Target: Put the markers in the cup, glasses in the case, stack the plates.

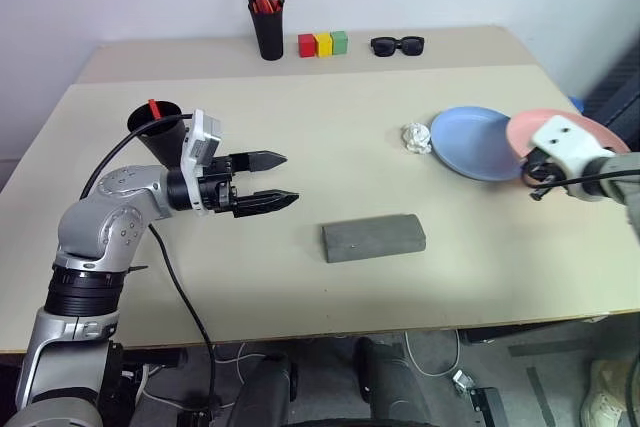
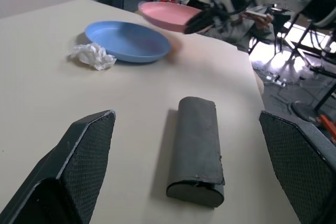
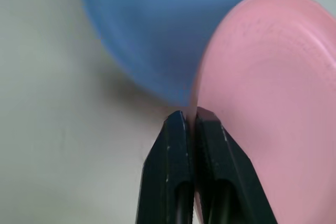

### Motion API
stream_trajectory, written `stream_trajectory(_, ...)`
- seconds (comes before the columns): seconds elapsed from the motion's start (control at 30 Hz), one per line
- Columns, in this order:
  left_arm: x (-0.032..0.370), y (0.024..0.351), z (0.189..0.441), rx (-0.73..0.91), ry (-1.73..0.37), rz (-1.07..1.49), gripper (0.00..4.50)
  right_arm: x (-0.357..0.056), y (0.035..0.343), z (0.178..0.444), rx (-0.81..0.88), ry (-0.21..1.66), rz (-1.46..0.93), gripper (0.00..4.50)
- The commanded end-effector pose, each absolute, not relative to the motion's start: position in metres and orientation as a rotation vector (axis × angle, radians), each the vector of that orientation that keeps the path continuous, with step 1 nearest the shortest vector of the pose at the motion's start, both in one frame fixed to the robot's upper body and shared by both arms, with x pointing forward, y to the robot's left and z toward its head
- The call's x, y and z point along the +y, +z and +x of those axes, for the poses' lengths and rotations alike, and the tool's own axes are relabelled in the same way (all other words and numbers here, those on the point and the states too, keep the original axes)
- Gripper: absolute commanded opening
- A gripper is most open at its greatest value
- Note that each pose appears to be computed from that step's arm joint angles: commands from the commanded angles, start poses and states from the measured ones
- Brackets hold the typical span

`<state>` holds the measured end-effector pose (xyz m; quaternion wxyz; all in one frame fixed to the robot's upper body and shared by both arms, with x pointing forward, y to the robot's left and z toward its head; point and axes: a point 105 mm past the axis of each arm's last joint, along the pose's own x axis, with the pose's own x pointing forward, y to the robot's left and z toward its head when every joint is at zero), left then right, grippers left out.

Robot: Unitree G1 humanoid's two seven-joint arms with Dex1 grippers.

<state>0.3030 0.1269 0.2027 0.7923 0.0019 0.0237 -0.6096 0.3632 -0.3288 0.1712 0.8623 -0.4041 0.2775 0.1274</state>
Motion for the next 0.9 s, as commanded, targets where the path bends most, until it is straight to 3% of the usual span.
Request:
stream_trajectory(0.03, 0.13, 0.218, 0.3, -0.001, -1.302, 0.027, 4.5, -0.309, 0.184, 0.389, 0.438, 0.28, -0.845, 0.05)
stream_trajectory(0.2, 0.132, 0.217, 0.296, 0.007, -1.283, 0.021, 4.5, -0.289, 0.168, 0.408, 0.395, 0.345, -0.82, 0.05)
stream_trajectory(0.23, 0.132, 0.216, 0.295, 0.009, -1.28, 0.021, 4.5, -0.285, 0.172, 0.412, 0.37, 0.347, -0.788, 0.33)
stream_trajectory(0.33, 0.134, 0.215, 0.294, 0.012, -1.272, 0.018, 4.5, -0.276, 0.173, 0.416, 0.347, 0.373, -0.715, 1.45)
stream_trajectory(0.5, 0.133, 0.216, 0.292, 0.012, -1.267, 0.018, 4.5, -0.261, 0.18, 0.418, 0.293, 0.412, -0.65, 4.1)
stream_trajectory(0.53, 0.133, 0.216, 0.292, 0.014, -1.267, 0.016, 4.5, -0.257, 0.187, 0.42, 0.261, 0.416, -0.605, 4.44)
stream_trajectory(0.7, 0.129, 0.216, 0.293, 0.014, -1.276, 0.009, 4.5, -0.227, 0.221, 0.43, 0.083, 0.446, -0.464, 4.44)
stream_trajectory(0.9, 0.129, 0.216, 0.293, 0.017, -1.28, 0.01, 4.5, -0.202, 0.226, 0.443, 0.018, 0.475, -0.36, 4.44)
